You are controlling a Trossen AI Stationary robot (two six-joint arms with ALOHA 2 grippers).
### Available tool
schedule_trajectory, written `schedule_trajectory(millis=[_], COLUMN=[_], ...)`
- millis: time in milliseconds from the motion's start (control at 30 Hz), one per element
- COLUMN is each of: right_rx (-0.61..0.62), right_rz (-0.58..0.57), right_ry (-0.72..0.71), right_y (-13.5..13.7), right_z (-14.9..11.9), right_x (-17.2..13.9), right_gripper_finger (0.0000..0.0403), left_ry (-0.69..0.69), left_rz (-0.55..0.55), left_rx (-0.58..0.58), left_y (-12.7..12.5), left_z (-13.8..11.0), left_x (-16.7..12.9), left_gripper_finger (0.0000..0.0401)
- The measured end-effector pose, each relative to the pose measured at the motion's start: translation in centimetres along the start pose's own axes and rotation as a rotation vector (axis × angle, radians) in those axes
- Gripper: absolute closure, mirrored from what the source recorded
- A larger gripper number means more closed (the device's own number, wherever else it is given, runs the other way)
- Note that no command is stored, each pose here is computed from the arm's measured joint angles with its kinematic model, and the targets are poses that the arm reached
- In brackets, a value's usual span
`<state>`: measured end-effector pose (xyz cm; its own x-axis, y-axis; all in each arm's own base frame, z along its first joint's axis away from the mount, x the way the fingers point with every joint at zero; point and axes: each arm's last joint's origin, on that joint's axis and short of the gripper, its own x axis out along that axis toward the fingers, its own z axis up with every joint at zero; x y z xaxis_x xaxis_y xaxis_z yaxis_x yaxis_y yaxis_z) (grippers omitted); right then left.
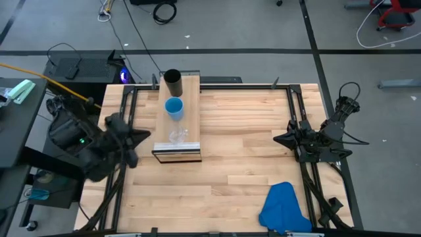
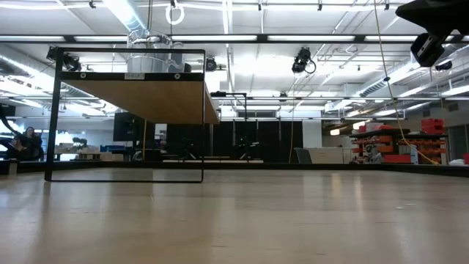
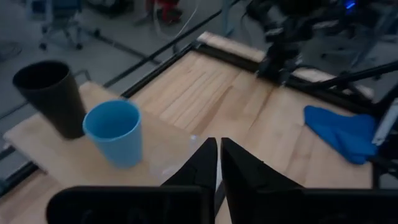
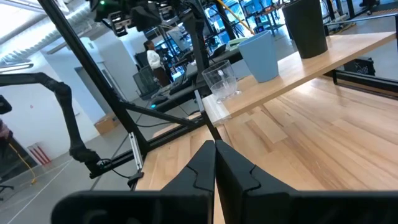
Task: Stack small to large cups/mugs on shelf
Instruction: Return to Home Position
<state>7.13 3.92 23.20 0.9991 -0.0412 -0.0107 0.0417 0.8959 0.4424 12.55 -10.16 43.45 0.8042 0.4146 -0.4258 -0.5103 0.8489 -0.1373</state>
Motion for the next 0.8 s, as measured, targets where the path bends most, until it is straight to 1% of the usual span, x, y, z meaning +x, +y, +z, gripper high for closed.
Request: schedule_trajectory(millis=[100,200,400,500,600,700,800], right_rx=[0.0,0.0,0.0,0.0,0.0,0.0,0.0], right_rz=[0.0,0.0,0.0,0.0,0.0,0.0,0.0], right_ry=[0.0,0.0,0.0,0.0,0.0,0.0,0.0], right_y=[0.0,0.0,0.0,0.0,0.0,0.0,0.0], right_z=[0.0,0.0,0.0,0.0,0.0,0.0,0.0], right_x=[0.0,0.0,0.0,0.0,0.0,0.0,0.0], right_gripper_finger=[0.0386,0.0386,0.0386,0.0386,0.0386,0.0386,0.0386], left_ry=[-0.058,-0.103,-0.143,-0.118,-0.039,0.046,0.083], left_rz=[-0.046,-0.096,-0.186,-0.238,-0.298,-0.347,-0.35], left_rx=[0.009,-0.008,0.009,0.054,0.099,0.084,0.097], left_y=[-0.3,-0.9,-3.5,-4.9,-5.8,-6.7,-7.6], left_z=[-0.4,-0.5,-1.1,-1.5,-2.1,-2.7,-3.4], left_x=[-1.1,-1.9,-2.8,-3.1,-3.0,-2.9,-2.6], left_gripper_finger=[0.0377,0.0382,0.0378,0.0374,0.037,0.0369,0.0373])
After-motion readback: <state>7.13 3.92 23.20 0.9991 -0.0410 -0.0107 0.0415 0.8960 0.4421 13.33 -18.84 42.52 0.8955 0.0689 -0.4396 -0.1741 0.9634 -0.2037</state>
